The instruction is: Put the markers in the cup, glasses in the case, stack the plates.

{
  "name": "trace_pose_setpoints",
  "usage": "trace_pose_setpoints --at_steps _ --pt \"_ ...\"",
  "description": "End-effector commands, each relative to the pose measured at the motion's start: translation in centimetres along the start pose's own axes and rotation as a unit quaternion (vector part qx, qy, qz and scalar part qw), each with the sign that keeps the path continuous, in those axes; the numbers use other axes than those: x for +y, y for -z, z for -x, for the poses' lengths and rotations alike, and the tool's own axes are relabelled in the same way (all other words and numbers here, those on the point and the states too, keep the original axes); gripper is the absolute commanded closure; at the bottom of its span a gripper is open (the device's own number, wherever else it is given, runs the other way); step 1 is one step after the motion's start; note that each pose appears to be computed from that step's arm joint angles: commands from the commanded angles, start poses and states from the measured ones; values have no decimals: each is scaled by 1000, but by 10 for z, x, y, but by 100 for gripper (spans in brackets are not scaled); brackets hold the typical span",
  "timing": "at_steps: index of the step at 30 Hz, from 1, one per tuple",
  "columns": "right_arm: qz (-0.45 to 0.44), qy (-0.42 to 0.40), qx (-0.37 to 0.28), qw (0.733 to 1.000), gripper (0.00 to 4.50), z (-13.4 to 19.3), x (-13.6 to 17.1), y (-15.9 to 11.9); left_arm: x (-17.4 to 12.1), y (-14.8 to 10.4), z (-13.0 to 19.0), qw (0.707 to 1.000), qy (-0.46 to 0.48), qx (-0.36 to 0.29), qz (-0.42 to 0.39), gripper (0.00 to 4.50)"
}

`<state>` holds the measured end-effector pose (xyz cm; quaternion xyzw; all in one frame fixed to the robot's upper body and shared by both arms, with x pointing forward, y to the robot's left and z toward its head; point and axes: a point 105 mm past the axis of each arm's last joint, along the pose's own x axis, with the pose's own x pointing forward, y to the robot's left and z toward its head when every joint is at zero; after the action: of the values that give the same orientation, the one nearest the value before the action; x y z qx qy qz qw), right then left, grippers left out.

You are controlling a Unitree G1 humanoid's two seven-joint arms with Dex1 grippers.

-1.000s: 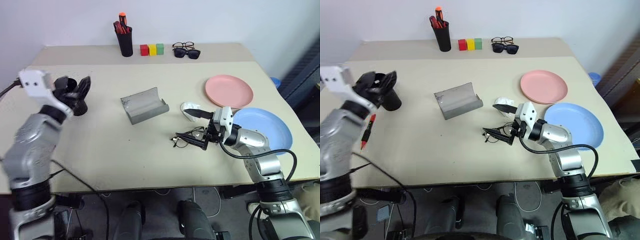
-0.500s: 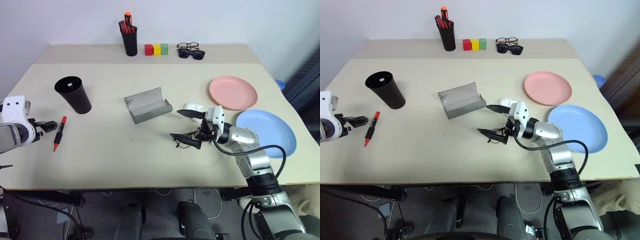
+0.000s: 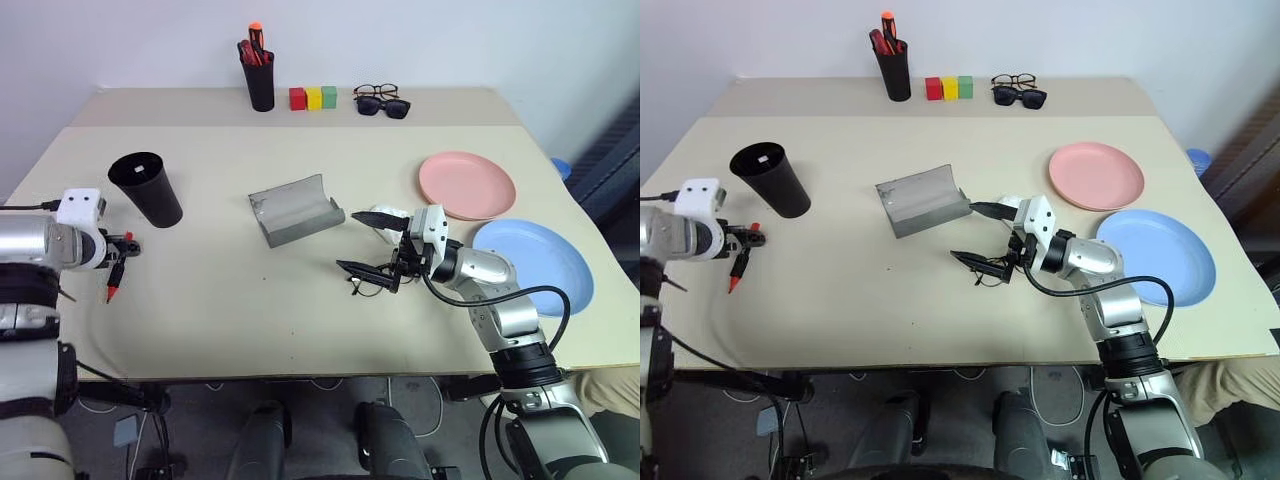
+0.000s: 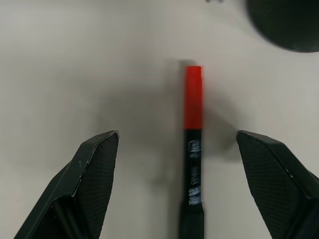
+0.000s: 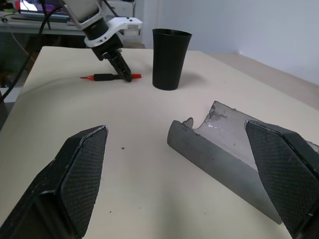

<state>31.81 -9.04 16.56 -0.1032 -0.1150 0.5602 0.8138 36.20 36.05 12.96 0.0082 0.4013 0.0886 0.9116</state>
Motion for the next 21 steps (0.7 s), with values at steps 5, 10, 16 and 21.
trace_pose_setpoints --at_steps 5,10,16,21 --pt "23 6 -13 1000 0 2 0 -15 2 18 -8 999 -1 39 -19 339" --pt "21 7 -11 1000 0 3 -1 -13 7 25 0 998 0 47 -49 447" --pt "19 6 -9 1000 0 2 -2 -8 -45 10 47 968 144 -86 -188 447" --pt "18 9 -8 1000 0 3 -4 -5 -130 25 118 857 310 -203 -357 447"
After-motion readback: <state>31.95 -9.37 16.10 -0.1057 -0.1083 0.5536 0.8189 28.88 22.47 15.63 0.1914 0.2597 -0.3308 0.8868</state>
